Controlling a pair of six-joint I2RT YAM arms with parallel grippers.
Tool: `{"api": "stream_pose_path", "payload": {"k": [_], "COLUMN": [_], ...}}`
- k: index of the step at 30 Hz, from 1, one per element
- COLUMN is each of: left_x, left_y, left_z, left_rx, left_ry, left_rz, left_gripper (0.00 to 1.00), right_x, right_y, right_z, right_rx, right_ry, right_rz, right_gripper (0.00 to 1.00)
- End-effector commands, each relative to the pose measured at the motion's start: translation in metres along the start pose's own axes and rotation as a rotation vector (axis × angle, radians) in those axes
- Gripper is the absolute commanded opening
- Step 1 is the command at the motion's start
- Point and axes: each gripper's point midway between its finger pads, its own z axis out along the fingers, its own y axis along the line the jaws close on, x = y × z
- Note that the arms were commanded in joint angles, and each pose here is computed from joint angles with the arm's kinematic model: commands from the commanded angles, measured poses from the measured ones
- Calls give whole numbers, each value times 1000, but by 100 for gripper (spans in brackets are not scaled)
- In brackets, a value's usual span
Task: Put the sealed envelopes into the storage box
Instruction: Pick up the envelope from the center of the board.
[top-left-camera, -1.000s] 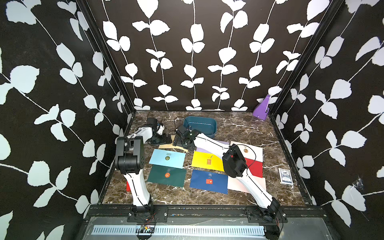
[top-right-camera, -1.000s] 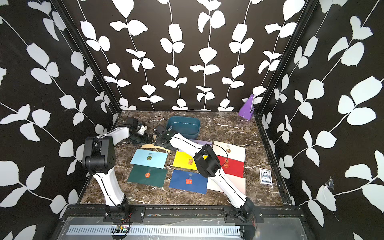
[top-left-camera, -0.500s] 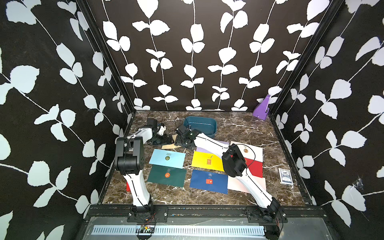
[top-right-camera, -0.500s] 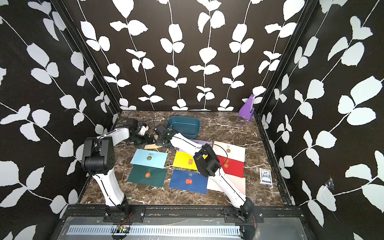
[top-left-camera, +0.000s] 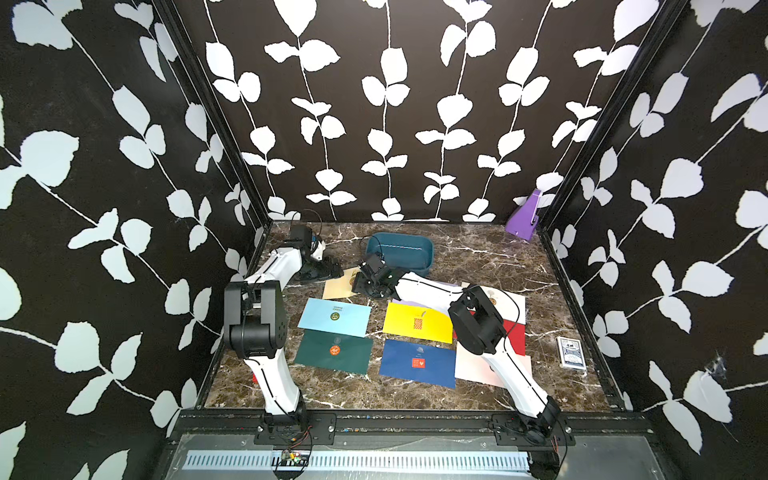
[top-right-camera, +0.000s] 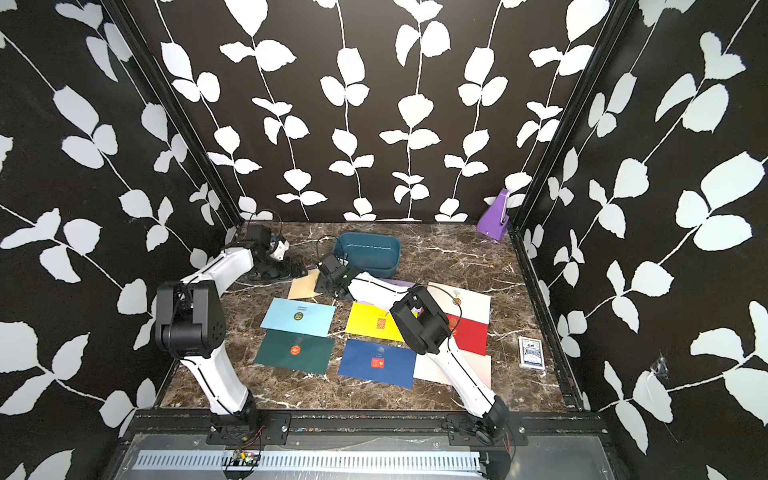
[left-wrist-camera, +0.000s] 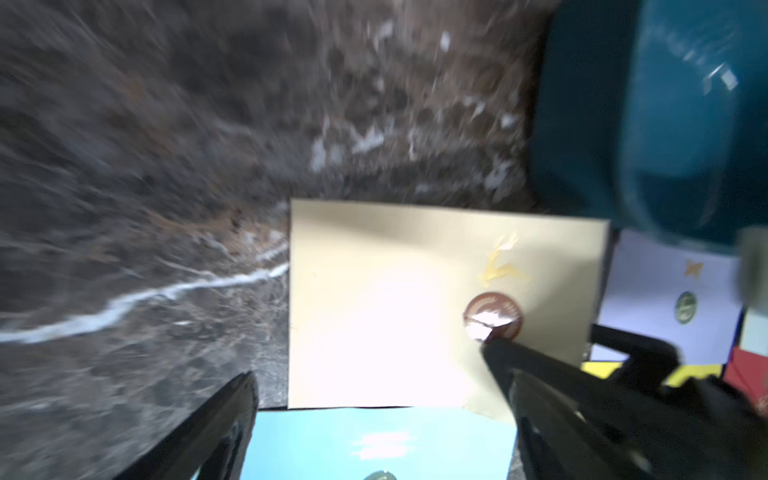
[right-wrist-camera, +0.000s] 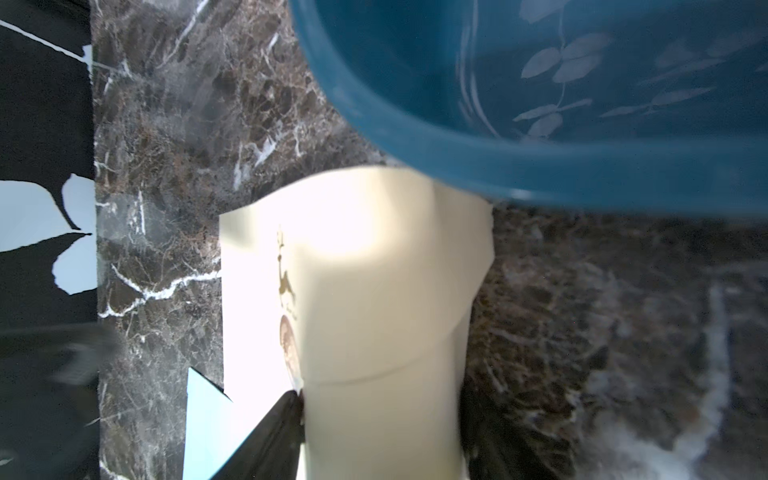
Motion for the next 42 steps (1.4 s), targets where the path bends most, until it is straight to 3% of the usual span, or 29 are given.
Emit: {"api": "stream_pose_path", "payload": {"k": [1, 10, 18, 26, 38, 42], "left_x": [-19, -40, -55, -42, -19, -13], "left_y": [-13, -74, -88, -86, -75, -59], "left_z": [-30, -14, 12, 43, 51, 50], "left_rx": [4, 360, 445, 523, 615, 561], "left_ry": [-50, -55, -57, 7, 62, 102], "left_rz": [13, 278, 425, 525, 545, 547], "left_gripper": [97, 82, 81, 83, 80, 79], "right_x": [-9, 2, -1, 1, 6, 10], "right_y": [9, -5, -13, -15, -19, -22], "right_z": [-20, -20, -15, -11, -2, 3], "right_rx": [-40, -56, -80, -87, -67, -60], "right_ry": [-10, 56, 55, 51, 92, 113], "right_rz": [2, -157, -228, -286, -329, -333], "right_gripper": [61, 59, 60, 60, 60, 60]}}
